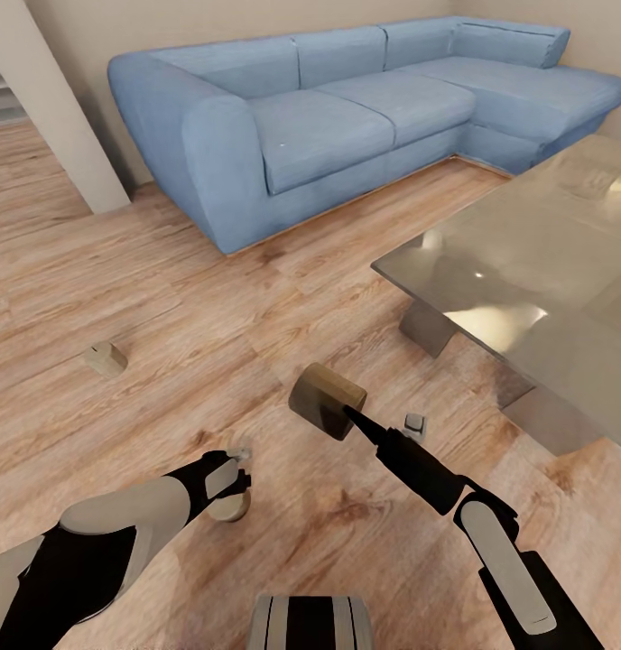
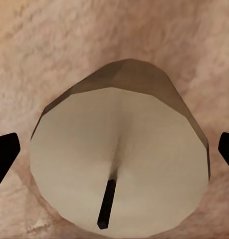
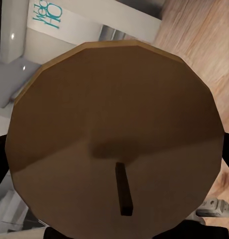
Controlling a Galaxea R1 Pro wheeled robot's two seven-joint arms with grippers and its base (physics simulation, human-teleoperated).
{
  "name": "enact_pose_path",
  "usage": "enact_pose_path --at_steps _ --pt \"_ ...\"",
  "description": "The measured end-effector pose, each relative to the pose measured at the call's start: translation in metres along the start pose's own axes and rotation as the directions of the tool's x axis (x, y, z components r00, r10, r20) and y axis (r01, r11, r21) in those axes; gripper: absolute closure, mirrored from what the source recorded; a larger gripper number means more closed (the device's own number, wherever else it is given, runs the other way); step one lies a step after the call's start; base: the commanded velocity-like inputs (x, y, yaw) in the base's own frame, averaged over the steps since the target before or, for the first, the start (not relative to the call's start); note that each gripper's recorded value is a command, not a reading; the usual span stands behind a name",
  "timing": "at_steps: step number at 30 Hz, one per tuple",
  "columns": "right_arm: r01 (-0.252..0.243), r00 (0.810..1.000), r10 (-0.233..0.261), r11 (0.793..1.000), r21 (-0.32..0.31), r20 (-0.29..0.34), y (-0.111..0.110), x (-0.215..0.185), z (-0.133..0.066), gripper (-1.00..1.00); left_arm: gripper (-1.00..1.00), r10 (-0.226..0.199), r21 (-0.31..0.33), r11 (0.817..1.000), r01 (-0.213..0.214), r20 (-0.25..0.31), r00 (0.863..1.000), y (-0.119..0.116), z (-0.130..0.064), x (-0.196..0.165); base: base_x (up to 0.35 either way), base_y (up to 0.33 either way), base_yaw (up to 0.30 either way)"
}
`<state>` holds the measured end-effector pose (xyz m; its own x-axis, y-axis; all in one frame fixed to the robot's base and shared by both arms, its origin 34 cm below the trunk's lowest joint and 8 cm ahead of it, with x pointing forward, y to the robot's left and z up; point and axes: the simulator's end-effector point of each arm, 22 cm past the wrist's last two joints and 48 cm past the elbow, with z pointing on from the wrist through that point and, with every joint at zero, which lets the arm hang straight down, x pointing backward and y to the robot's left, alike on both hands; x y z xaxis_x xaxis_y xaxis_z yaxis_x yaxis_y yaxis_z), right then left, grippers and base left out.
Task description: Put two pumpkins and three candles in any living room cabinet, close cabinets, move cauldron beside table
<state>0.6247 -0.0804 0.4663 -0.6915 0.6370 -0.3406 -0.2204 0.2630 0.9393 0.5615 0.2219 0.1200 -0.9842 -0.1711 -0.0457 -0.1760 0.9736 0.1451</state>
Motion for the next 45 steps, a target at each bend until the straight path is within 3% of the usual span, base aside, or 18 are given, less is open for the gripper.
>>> enact_pose_path --at_steps 14,22,41,42,45 --pt "-0.001 1.000 0.001 1.000 0.000 0.000 0.000 0.000 0.000 1.00 -1.00 0.000 0.001 1.000 0.000 0.000 1.000 0.000 0.000 0.000 0.000 0.000 0.000" --pt "-0.022 1.000 0.022 1.000 0.022 -0.009 -0.017 0.007 0.000 1.00 -1.00 0.009 -0.005 1.000 -0.009 -0.029 1.000 -0.001 0.016 0.012 0.000 0.000 0.000" --pt "-0.024 1.000 0.024 0.999 0.020 -0.008 -0.017 0.007 0.000 1.00 -1.00 0.004 -0.004 1.000 -0.004 -0.030 1.000 0.000 0.016 0.012 0.000 0.000 0.000" --pt "-0.024 1.000 0.024 0.999 0.020 -0.008 -0.017 0.007 0.000 1.00 1.00 0.004 -0.004 1.000 -0.004 -0.030 1.000 0.000 0.016 0.012 0.000 0.000 0.000" --pt "-0.024 1.000 0.024 1.000 0.020 -0.008 -0.017 0.007 0.000 1.00 1.00 0.004 -0.004 1.000 -0.004 -0.030 1.000 0.000 0.016 0.012 0.000 0.000 0.000"
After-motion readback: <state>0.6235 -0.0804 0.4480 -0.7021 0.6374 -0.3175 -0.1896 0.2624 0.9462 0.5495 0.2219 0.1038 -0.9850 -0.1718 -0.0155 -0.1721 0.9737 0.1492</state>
